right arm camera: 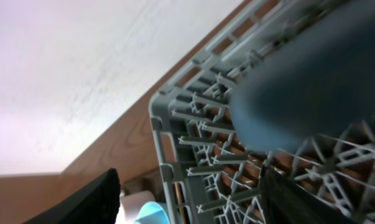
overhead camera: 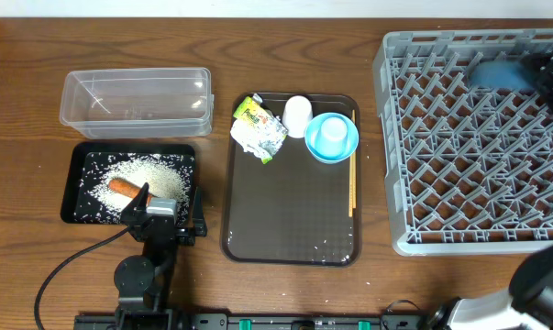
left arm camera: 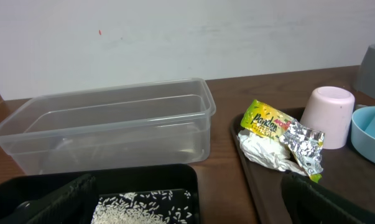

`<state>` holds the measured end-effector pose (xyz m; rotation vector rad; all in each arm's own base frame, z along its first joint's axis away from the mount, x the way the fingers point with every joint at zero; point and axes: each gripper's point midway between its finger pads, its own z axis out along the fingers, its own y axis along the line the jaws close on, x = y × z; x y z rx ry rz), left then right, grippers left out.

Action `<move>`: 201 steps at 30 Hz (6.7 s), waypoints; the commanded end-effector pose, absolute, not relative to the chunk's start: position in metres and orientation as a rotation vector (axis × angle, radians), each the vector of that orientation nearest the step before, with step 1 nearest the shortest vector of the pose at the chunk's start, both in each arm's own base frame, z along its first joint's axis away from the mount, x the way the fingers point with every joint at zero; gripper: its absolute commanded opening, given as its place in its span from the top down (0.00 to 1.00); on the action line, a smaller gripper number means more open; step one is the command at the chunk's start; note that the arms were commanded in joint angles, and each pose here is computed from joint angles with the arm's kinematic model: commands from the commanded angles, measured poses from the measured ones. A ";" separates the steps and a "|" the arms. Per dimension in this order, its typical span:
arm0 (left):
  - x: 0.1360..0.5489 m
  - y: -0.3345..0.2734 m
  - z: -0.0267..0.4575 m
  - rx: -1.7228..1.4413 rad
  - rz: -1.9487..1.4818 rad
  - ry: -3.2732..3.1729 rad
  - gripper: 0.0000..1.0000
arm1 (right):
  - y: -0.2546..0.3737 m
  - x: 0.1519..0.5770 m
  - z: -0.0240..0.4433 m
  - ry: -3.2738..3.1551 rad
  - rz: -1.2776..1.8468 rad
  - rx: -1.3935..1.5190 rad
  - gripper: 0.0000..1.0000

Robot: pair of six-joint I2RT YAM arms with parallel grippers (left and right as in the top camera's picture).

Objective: Sort waste into correct bins and load items into the dishwasher rack
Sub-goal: 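Lift the blue plate and place it upright in the dish rack, then move the right gripper to the light-blue cup and grasp it, then carry the light-blue cup right and set it in the rack, then move the right gripper back to the pink cup and grasp it, then carry the pink cup right and place it in the rack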

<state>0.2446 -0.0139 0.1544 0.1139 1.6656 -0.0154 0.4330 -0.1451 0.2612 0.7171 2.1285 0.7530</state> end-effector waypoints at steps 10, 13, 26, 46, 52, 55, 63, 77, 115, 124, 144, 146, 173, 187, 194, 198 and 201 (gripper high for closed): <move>0.244 -0.014 0.139 0.126 -0.017 1.709 0.04 | -0.043 0.355 0.389 2.010 0.729 0.433 0.02; 0.244 -0.014 0.140 0.126 -0.017 1.709 0.04 | 0.008 0.348 0.399 2.031 0.768 0.243 0.03; 0.244 -0.014 0.140 0.126 -0.017 1.709 0.04 | 0.139 0.386 0.255 2.492 0.306 0.029 0.01; 0.244 -0.014 0.140 0.126 -0.017 1.709 0.04 | 0.180 0.408 0.067 2.877 0.084 -0.059 0.06; 0.244 -0.014 0.139 0.126 -0.017 1.709 0.04 | 0.186 0.409 0.053 2.888 0.074 -0.077 0.19; 0.244 -0.014 0.139 0.126 -0.017 1.709 0.04 | 0.189 0.412 0.054 2.874 0.083 -0.081 0.31; 0.244 -0.014 0.140 0.126 -0.017 1.709 0.04 | 0.187 0.415 0.082 2.843 0.101 -0.068 0.47; 0.244 -0.014 0.140 0.126 -0.017 1.709 0.04 | 0.063 0.408 0.283 2.503 0.134 0.206 0.44; 0.244 -0.014 0.139 0.126 -0.017 1.709 0.04 | -0.305 0.332 0.177 2.388 -0.237 1.373 0.39; 0.244 -0.014 0.139 0.126 -0.017 1.709 0.04 | -0.306 0.330 0.176 2.384 -0.202 1.384 0.16; 0.244 -0.014 0.139 0.126 -0.017 1.709 0.04 | -0.049 0.426 0.264 2.475 0.502 0.474 0.16; 0.244 -0.014 0.140 0.126 -0.017 1.709 0.04 | -0.005 0.432 0.259 2.518 0.495 0.335 0.16; 0.244 -0.014 0.139 0.126 -0.017 1.709 0.04 | 0.265 0.467 0.083 2.645 0.168 -0.236 0.02; 0.244 -0.014 0.139 0.126 -0.017 1.709 0.04 | 0.271 0.462 0.065 2.674 0.154 -0.232 0.16; 0.244 -0.014 0.140 0.126 -0.017 1.709 0.04 | 0.271 0.462 0.052 2.695 0.146 -0.215 0.16; 0.244 -0.014 0.140 0.126 -0.017 1.709 0.04 | 0.273 0.463 0.052 2.692 0.160 -0.196 0.34; 0.244 -0.014 0.140 0.126 -0.017 1.709 0.04 | 0.274 0.465 0.054 2.684 0.170 -0.195 0.39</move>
